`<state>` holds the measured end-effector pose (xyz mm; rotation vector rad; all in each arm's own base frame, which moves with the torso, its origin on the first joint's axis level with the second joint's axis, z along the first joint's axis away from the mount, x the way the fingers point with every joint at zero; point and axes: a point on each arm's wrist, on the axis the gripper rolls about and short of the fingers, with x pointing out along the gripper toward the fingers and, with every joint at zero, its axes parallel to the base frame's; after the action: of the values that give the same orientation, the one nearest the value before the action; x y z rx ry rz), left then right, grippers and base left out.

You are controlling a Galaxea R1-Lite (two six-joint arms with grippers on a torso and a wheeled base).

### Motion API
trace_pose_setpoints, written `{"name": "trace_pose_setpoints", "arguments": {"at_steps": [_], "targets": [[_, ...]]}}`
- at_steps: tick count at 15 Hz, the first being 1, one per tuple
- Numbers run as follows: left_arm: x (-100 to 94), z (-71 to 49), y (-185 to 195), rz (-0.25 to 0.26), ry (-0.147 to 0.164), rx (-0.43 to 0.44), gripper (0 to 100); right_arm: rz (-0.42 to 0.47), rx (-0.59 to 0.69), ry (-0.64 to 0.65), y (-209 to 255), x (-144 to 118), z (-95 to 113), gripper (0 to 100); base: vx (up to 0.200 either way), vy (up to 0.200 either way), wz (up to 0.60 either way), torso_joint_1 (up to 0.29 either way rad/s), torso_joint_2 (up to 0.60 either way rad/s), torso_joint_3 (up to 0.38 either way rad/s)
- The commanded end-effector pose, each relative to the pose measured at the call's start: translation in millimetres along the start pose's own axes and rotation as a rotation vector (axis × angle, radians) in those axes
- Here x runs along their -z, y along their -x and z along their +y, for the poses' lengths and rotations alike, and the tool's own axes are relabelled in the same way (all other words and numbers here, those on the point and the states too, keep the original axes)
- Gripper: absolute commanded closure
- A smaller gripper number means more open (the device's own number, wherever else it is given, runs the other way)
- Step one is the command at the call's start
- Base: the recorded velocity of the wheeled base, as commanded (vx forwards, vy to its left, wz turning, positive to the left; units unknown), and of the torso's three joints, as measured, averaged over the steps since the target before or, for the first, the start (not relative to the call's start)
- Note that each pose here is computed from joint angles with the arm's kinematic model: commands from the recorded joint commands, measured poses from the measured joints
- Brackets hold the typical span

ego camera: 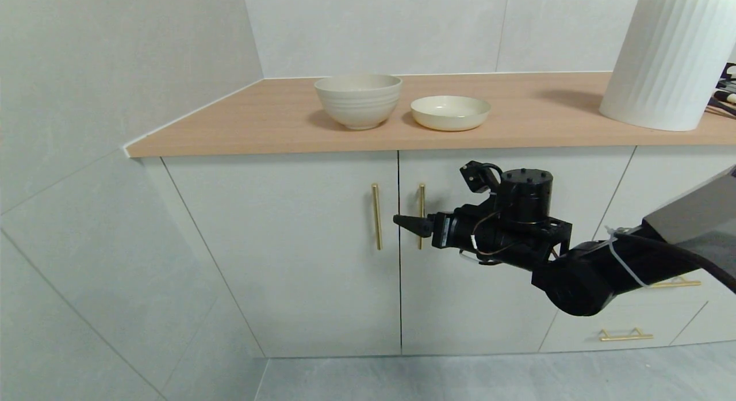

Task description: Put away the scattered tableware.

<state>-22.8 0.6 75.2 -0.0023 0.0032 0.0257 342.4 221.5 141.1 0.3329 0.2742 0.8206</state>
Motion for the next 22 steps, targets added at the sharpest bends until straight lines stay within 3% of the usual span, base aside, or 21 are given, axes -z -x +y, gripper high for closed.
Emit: {"name": "trace_pose_setpoints", "arguments": {"at_steps": [1,3,10,17,22], "targets": [[0.0,0.0,0,0.0,0.001,0.0,0,0.005,0.001,-0.007,-3,4,-2,0,0.0,0.0,0.0,0.0,0.0,0.0],[0.0,0.0,0,0.0,0.001,0.0,0,-0.029,-0.013,-0.027,-8,2,-3,0,0.0,0.0,0.0,0.0,0.0,0.0],[0.0,0.0,0,0.0,0.001,0.0,0,-0.02,-0.019,-0.03,-15,9,-3,0,0.0,0.0,0.0,0.0,0.0,0.0],[0.0,0.0,0,0.0,0.001,0.0,0,-0.065,-0.078,-0.062,-11,2,20,0,0.0,0.0,0.0,0.0,0.0,0.0],[0.0,0.0,0,0.0,0.001,0.0,0,-0.01,-0.137,-0.064,17,5,39,0,0.0,0.0,0.0,0.0,0.0,0.0]]}}
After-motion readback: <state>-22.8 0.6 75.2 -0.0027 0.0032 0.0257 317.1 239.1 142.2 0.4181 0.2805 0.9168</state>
